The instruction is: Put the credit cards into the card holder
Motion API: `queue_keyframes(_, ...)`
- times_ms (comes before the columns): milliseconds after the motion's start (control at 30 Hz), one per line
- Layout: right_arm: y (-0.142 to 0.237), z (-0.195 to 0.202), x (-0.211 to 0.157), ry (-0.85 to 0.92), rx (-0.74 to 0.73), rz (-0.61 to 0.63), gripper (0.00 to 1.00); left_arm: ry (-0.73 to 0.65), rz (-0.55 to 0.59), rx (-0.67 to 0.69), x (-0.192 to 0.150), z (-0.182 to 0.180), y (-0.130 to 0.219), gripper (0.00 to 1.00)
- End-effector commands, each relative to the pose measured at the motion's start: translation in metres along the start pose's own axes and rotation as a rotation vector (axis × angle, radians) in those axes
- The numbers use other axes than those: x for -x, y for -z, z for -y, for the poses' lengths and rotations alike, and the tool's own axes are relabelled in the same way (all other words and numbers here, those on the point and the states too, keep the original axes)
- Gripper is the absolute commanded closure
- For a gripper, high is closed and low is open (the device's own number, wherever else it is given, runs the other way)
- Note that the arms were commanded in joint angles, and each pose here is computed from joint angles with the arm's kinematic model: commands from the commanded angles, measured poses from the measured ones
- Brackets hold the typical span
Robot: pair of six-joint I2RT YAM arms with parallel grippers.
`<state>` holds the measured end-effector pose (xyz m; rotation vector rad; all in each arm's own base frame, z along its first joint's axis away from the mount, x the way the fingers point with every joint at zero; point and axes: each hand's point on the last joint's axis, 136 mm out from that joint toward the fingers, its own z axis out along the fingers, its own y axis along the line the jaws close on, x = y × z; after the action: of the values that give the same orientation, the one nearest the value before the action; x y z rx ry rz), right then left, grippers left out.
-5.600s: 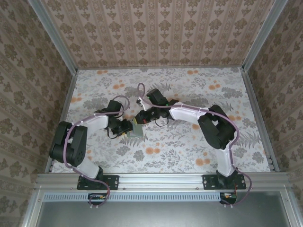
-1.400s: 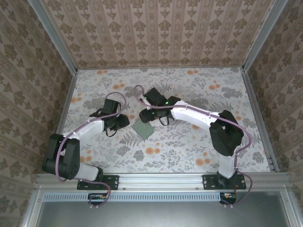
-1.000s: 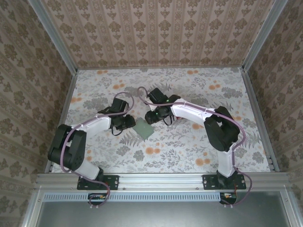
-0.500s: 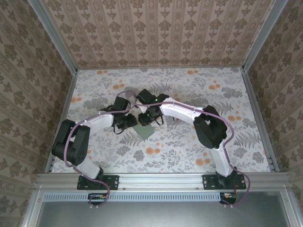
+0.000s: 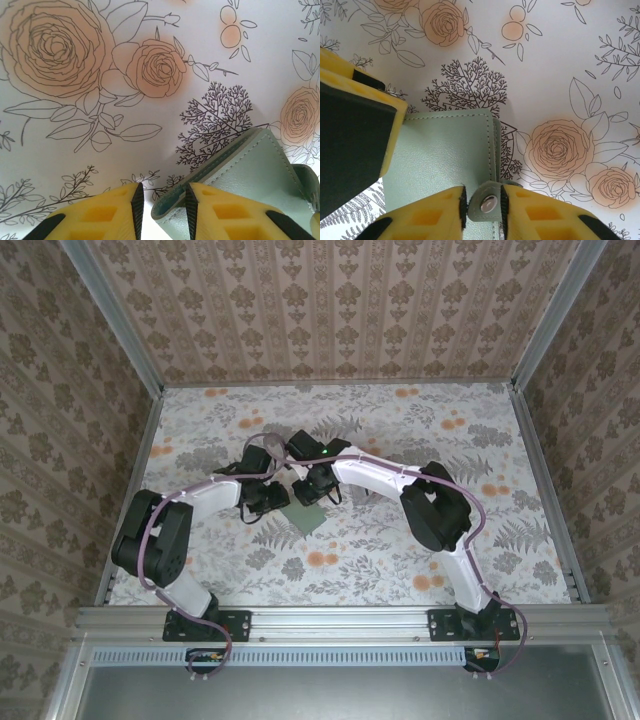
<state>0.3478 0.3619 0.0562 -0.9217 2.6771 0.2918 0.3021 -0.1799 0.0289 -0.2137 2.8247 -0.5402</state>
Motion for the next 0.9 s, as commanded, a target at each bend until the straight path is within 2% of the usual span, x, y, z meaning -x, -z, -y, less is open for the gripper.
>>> queue_keyframes(0, -0.002, -0.003, -0.002, 0.025, -0.026, -0.019, 0.77, -0.003, -0.011, -0.011, 0.001, 0.006, 0.001, 0.68)
queue_keyframes(167, 0.001, -0.004, -0.003, 0.023, -0.023, -0.019, 0.87, -0.005, -0.015, -0.008, 0.0, 0.006, 0.0, 0.68)
queue_keyframes(300, 0.007, -0.005, -0.003, 0.016, -0.01, -0.009, 0.9, -0.021, -0.018, -0.019, -0.001, 0.012, -0.001, 0.68)
queue_keyframes(633, 0.02, -0.004, -0.008, -0.094, 0.121, 0.027, 0.91, -0.061, -0.005, -0.037, 0.01, 0.028, -0.002, 0.68)
queue_keyframes(867, 0.023, -0.001, -0.024, -0.198, 0.19, 0.036, 0.91, -0.088, 0.006, -0.095, 0.027, 0.056, -0.008, 0.68)
